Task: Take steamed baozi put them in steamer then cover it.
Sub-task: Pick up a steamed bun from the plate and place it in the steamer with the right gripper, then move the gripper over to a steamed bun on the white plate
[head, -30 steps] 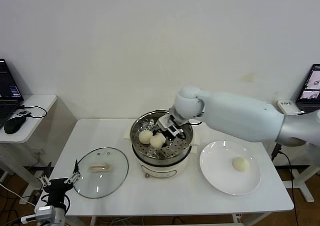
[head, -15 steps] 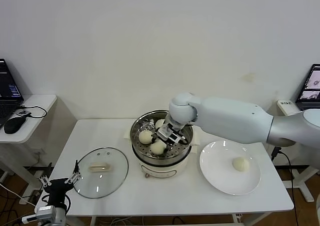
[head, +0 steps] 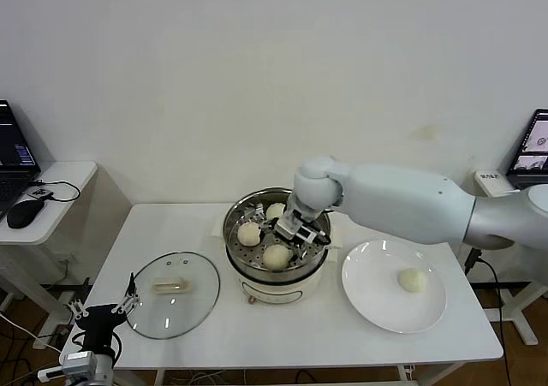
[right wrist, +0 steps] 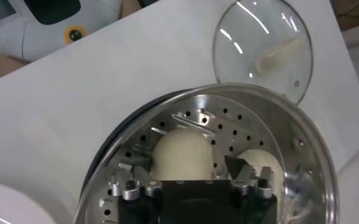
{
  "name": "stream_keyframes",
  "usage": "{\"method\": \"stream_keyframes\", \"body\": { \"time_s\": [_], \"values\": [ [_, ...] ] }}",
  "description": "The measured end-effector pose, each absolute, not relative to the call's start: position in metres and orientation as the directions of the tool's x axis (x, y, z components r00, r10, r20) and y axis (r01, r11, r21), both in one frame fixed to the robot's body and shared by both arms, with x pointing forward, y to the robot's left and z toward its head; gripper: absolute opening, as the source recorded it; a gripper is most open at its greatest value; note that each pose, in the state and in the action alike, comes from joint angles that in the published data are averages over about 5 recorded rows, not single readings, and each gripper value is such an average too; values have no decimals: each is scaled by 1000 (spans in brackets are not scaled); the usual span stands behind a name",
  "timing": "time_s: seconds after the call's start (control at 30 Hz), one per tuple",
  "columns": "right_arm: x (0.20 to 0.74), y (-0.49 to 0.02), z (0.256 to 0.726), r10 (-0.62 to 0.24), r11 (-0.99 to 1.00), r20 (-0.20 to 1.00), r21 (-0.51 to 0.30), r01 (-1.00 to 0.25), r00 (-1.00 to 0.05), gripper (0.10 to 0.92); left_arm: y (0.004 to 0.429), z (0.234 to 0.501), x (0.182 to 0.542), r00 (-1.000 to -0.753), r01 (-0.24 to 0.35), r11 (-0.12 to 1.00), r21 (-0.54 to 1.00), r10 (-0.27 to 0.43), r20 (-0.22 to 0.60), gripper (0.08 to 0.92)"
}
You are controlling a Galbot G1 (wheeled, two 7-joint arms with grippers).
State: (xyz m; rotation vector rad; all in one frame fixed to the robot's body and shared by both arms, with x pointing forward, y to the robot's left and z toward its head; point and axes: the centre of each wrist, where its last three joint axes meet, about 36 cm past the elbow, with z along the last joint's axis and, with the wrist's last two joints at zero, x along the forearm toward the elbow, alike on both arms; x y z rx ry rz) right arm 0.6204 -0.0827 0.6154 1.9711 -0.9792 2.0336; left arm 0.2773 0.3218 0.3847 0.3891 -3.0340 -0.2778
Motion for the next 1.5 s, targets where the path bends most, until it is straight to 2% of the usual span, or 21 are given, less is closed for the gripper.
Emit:
{"method": "stream_keyframes", "body": {
  "time_s": [0.33,0.63,1.03,1.5],
  "values": [
    [623,-138,666,-371,-590,901,-416,-692,-225,823,324,388,280,-968,-235,953,191,-246,38,823],
    [605,-240,673,-315,-334,894,-419,-845,-319,822,321,389,284,-974,-212,958,194,-223,36,823],
    [568,-360,602,-198,-126,922,-360,-924,-332,823,316,384,282,-978,-188,960,207,-202,51,823],
    [554,-413,512,-64,-34,953,-298,-954,-296,823,318,382,281,-977,-185,957,224,-203,60,823]
  ]
}}
